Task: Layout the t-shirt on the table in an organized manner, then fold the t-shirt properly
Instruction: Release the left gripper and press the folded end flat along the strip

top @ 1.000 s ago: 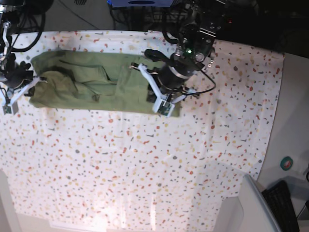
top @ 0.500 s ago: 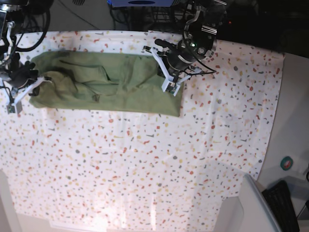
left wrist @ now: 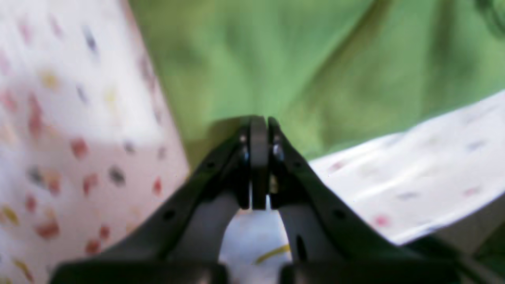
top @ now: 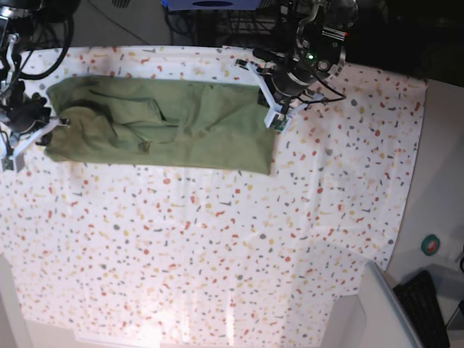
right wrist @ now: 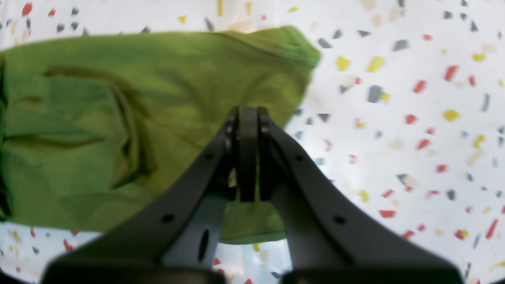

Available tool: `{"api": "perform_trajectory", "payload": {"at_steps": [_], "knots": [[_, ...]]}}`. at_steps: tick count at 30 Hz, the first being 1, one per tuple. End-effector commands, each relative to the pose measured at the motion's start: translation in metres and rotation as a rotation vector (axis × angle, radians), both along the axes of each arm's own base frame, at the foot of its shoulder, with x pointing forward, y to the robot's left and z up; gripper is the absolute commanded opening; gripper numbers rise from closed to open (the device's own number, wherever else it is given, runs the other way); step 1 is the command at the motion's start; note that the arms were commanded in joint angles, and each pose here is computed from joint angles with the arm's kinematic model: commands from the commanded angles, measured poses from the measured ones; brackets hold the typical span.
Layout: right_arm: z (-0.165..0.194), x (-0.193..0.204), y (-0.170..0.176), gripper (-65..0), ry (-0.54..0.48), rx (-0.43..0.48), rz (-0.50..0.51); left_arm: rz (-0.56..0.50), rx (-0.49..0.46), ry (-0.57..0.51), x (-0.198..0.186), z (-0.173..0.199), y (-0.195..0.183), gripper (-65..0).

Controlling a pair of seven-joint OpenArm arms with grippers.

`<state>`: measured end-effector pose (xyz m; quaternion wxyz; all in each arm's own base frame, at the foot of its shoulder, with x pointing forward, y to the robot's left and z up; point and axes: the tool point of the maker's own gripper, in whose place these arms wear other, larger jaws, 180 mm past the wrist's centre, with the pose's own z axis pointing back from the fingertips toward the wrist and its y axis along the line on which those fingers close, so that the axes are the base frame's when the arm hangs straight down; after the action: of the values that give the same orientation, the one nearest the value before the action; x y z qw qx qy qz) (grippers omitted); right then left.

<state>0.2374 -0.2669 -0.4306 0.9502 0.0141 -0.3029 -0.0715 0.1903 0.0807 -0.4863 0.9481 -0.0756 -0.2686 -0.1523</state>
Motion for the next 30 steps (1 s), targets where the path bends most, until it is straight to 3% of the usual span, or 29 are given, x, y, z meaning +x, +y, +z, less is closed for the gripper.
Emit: {"api": "perform_trajectory", "payload": {"at_steps": [1,3,4,8,10,15,19,26,30], "knots": [[0.014,0.014,-0.005,-65.0,-0.069,0.004,-0.021,0.021,-0.010,-0.031,0.009,0.006,0.002,-65.0],[0.018,0.017,-0.006,-65.0,-0.092,0.054,-0.072,0.037,-0.006,-0.047,0.013,0.010,0.008,-65.0],[0.021,0.017,-0.005,-61.5,-0.096,0.100,-0.085,0.047,-0.007,-0.062,0.016,0.015,0.010,-65.0],[0.030,0.015,0.005,-26.3,-0.118,0.259,0.016,0.107,0.010,-0.139,0.030,0.040,0.034,-65.0],[0.021,0.010,0.003,-17.9,-0.094,0.292,0.058,0.141,0.023,-0.167,0.037,0.049,0.047,-65.0],[-0.011,-0.010,-0.014,-22.4,0.009,0.356,0.039,0.232,0.071,-0.190,0.048,0.053,0.087,-65.0],[-0.032,-0.025,-0.025,-22.4,0.070,0.405,-0.011,0.309,0.097,-0.163,0.054,0.040,0.118,-65.0],[-0.047,-0.032,-0.018,-22.4,0.120,0.462,-0.033,0.216,0.017,-0.092,0.066,0.014,0.110,-65.0],[-0.062,-0.039,-0.011,-22.4,0.166,0.520,-0.058,0.222,-0.010,-0.079,0.073,0.007,0.101,-65.0]]}}
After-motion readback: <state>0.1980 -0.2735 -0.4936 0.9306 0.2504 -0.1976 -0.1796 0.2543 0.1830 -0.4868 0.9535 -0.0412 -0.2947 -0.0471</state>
